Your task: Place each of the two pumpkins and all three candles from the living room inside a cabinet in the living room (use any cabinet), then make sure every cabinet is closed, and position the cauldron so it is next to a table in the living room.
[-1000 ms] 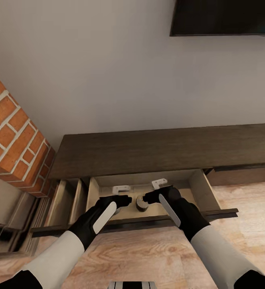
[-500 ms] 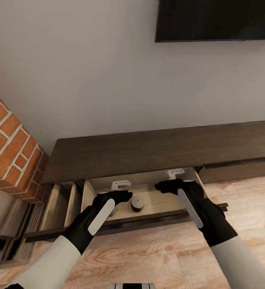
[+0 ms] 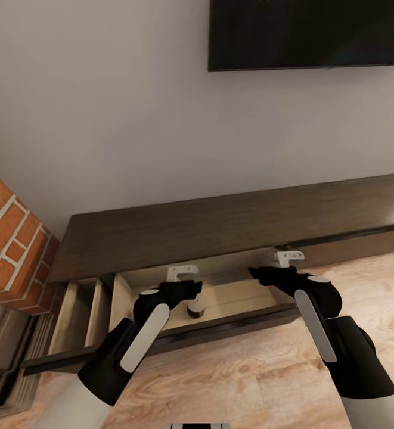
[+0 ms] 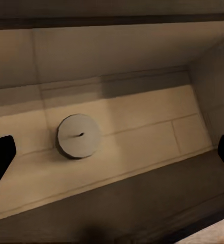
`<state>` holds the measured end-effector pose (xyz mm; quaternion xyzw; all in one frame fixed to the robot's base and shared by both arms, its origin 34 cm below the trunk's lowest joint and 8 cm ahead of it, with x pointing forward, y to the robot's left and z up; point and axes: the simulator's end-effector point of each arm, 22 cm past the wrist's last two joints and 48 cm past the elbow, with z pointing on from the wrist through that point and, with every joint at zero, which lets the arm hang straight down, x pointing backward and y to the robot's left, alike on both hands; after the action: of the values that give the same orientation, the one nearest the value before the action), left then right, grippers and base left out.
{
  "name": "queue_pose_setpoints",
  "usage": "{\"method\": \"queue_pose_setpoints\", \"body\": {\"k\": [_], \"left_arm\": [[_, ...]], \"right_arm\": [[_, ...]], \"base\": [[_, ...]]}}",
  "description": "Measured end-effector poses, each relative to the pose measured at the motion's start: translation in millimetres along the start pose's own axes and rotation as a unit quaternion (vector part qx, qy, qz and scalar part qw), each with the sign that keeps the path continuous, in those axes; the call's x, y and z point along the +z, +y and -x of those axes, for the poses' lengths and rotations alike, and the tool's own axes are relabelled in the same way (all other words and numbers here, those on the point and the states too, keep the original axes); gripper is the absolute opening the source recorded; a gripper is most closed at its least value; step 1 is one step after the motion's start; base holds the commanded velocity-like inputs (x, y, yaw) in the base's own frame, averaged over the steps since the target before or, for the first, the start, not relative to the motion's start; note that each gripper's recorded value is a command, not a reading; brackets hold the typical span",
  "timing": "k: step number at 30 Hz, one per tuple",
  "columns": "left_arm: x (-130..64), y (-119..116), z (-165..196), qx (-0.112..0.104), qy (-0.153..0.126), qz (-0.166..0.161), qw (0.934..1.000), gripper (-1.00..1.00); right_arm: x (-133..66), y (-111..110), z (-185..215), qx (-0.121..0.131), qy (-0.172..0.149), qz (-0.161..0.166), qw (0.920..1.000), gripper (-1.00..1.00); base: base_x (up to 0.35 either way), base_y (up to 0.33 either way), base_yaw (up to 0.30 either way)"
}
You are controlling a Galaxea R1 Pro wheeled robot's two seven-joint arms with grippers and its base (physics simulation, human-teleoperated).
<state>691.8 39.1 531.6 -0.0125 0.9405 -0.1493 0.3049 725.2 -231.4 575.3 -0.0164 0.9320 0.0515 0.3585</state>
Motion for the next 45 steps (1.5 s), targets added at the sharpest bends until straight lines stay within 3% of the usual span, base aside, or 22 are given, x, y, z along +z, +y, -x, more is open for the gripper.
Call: {"method": "queue_pose_setpoints", "body": {"k": [5,6,10,12,27,30,45], "left_arm": [[-11.5,-14,-6,-0.007,-0.002,-0.018,0.9998,1.0],[-14.4,-21,-8,-0.008,-0.001,-0.026,0.9996,1.0],[-22.1,-35,-5,0.0,-0.009,-0.04,0.9991,1.0],[-38.5,-49,-16,0.007,-0.013,-0.046,0.9988,1.0],[-39.7,-49,-20,0.009,-0.013,-0.043,0.9989,1.0],[-41.1,-51,-25,0.007,-0.008,-0.046,0.9989,1.0],[-43.6,-53,-33,0.004,-0.002,-0.05,0.9987,1.0]], "right_arm": [[-5.1,-23,3,0.001,-0.004,-0.019,0.9998,1.0],[-9.1,-49,5,-0.002,-0.006,-0.04,0.9992,1.0],[-12.4,-65,8,0.001,-0.009,-0.051,0.9986,1.0],[-15.3,-79,3,0.006,-0.007,-0.063,0.998,1.0],[-17.1,-85,4,0.011,-0.009,-0.067,0.9976,1.0],[-23.2,-107,9,0.032,-0.016,-0.086,0.9957,1.0],[-31.3,-127,13,0.05,-0.022,-0.101,0.9933,1.0]], "base": [[0.0,0.0,-0.246],[0.0,0.0,-0.272],[0.0,0.0,-0.276],[0.0,0.0,-0.28],[0.0,0.0,-0.28],[0.0,0.0,-0.28],[0.0,0.0,-0.28]]}}
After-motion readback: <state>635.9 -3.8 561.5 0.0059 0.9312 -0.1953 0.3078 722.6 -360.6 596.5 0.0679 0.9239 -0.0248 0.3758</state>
